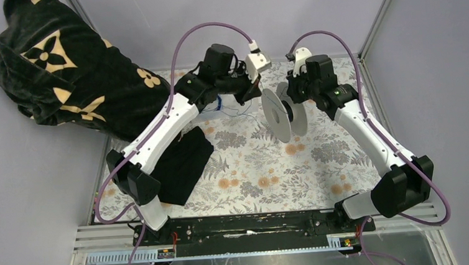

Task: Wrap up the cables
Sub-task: Wrap the cable around the cable reel.

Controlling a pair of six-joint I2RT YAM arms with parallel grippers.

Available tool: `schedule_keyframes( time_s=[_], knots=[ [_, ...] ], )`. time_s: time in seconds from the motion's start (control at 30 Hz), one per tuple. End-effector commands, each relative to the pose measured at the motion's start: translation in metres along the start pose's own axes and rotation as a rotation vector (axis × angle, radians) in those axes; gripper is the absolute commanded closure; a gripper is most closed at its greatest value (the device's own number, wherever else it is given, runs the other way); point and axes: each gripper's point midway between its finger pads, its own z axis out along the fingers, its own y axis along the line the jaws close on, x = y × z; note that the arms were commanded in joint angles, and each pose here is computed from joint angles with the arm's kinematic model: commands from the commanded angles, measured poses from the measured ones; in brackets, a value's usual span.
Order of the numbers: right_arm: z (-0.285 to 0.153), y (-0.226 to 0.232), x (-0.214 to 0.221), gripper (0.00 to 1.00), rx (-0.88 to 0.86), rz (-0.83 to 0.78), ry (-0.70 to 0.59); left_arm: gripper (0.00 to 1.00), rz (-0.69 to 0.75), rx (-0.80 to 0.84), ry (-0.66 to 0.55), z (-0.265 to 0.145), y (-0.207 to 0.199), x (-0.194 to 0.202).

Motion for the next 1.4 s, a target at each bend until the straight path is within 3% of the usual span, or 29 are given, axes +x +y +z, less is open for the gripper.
schedule_keyframes(
  time_s=[0.0,0.37,0.53,0.8,0.97,1.13,1.37],
  knots=[
    [-0.011,0.012,-0.02,1.0,-0.059,-0.058,-0.095,1.0,-0.069,-0.044,-0.143,-0.011,0.031,-0.037],
    [-0.038,0.037,-0.019,1.0,-0.198,-0.101,-0.106,1.0,-0.231,-0.231,-0.121,-0.019,0.124,0.012],
    [-0.061,0.048,-0.042,1.0,-0.252,-0.085,-0.15,1.0,-0.259,-0.274,-0.078,-0.013,0.139,0.05],
    [-0.085,0.054,-0.085,1.0,-0.272,-0.005,-0.199,1.0,-0.284,-0.233,-0.012,0.001,0.123,0.1],
    [-0.085,0.035,-0.11,1.0,-0.177,0.095,-0.22,1.0,-0.303,-0.127,-0.069,0.009,0.094,0.114],
    [-0.074,0.019,-0.124,1.0,-0.094,0.161,-0.237,0.9,-0.323,0.039,-0.131,0.012,0.055,0.119],
    [-0.068,0.025,-0.129,1.0,-0.13,0.198,-0.226,0.78,-0.3,0.148,-0.14,0.014,0.028,0.136]
  ],
)
